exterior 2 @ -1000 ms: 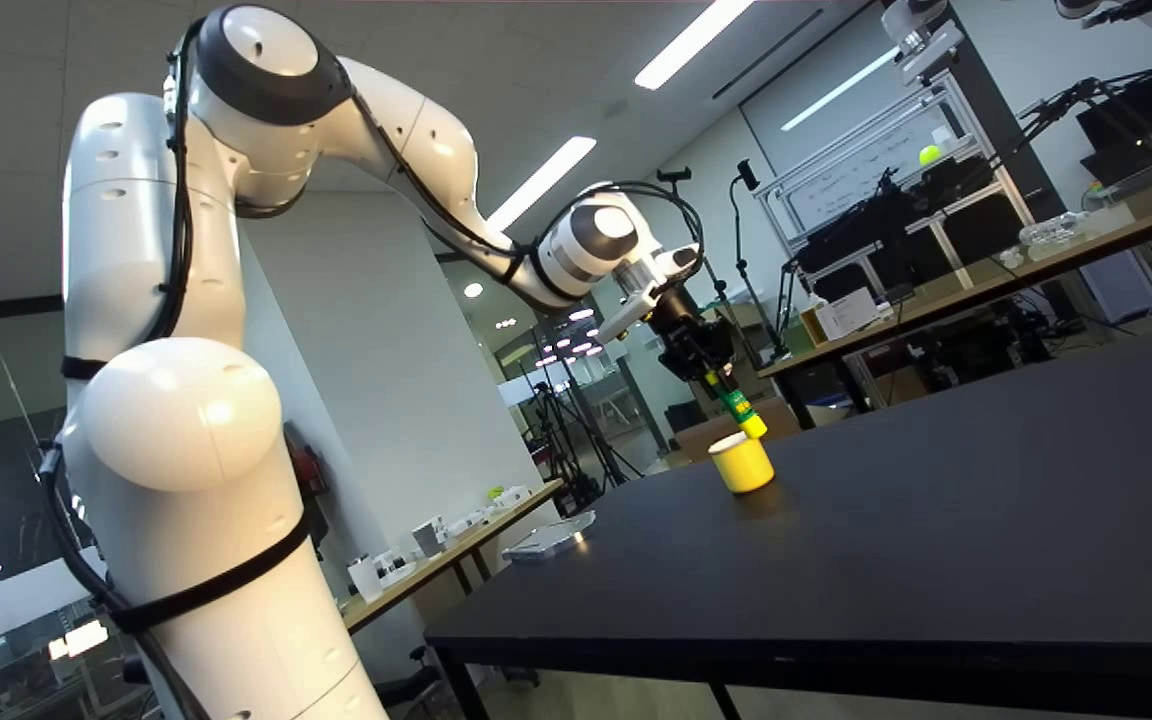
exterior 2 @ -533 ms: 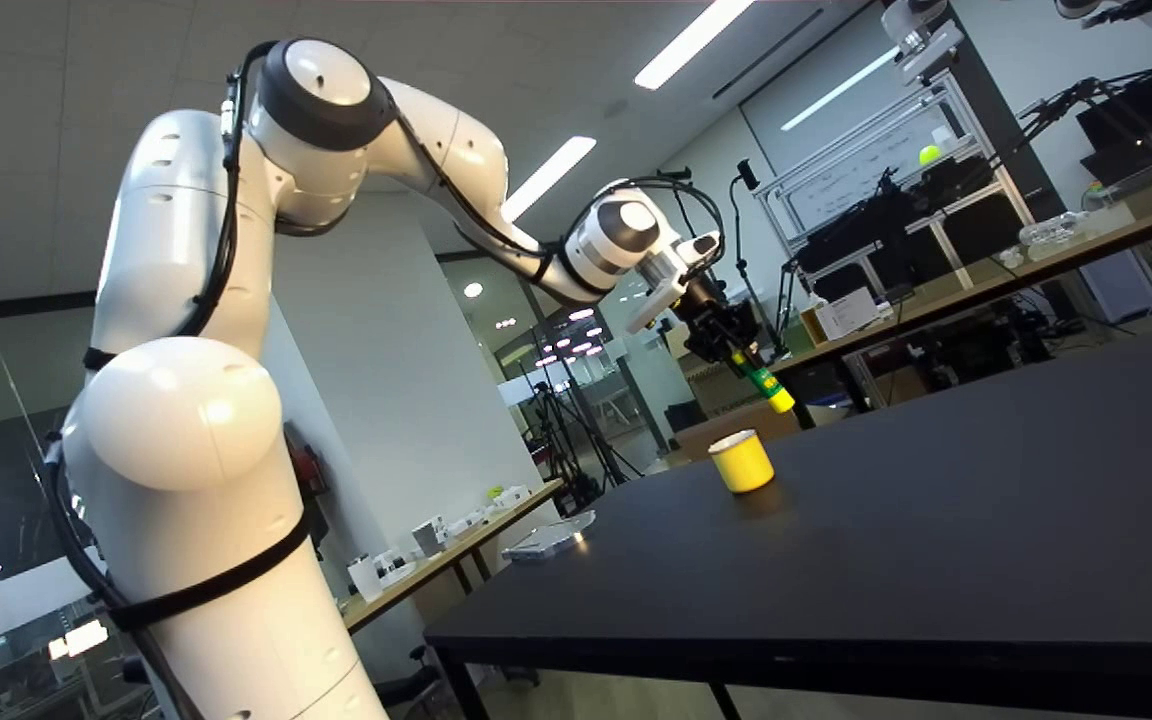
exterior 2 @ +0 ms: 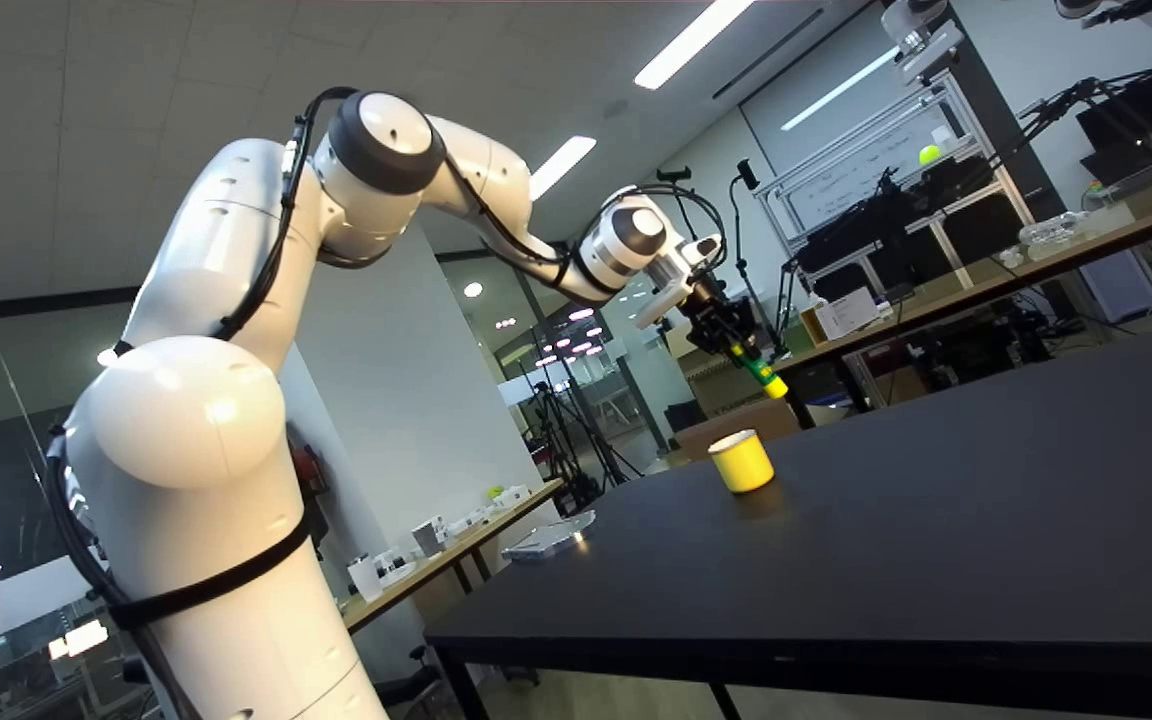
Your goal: Put the paper glue in the mug
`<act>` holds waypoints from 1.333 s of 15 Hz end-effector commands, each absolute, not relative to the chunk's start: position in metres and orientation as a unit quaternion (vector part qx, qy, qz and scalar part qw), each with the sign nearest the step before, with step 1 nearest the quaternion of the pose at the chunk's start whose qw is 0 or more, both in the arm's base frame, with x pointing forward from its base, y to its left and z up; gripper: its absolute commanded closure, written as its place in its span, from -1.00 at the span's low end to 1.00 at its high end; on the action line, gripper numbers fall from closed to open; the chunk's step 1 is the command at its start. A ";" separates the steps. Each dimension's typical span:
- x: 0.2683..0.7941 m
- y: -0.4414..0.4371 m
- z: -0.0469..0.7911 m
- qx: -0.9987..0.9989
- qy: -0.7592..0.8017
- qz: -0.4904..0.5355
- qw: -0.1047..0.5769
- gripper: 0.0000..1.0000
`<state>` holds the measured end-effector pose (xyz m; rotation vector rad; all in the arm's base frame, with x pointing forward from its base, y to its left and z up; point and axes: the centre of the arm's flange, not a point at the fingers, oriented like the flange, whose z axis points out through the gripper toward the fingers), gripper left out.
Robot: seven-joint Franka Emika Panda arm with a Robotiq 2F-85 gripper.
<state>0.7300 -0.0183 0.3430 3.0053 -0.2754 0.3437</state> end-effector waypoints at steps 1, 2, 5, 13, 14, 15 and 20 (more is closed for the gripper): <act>0.763 0.007 0.349 0.990 -0.095 0.098 0.028 0.82; 0.764 0.014 0.348 0.991 -0.093 0.092 0.021 0.82; 0.765 0.036 0.340 0.993 -0.086 0.076 0.005 0.82; 0.771 0.050 0.301 0.996 -0.084 0.031 -0.012 0.82; 0.771 0.048 0.295 0.996 -0.086 0.022 -0.013 0.82; 0.771 0.045 0.290 0.996 -0.088 0.013 -0.016 0.82; 0.768 0.034 0.272 0.995 -0.093 -0.013 -0.016 -0.18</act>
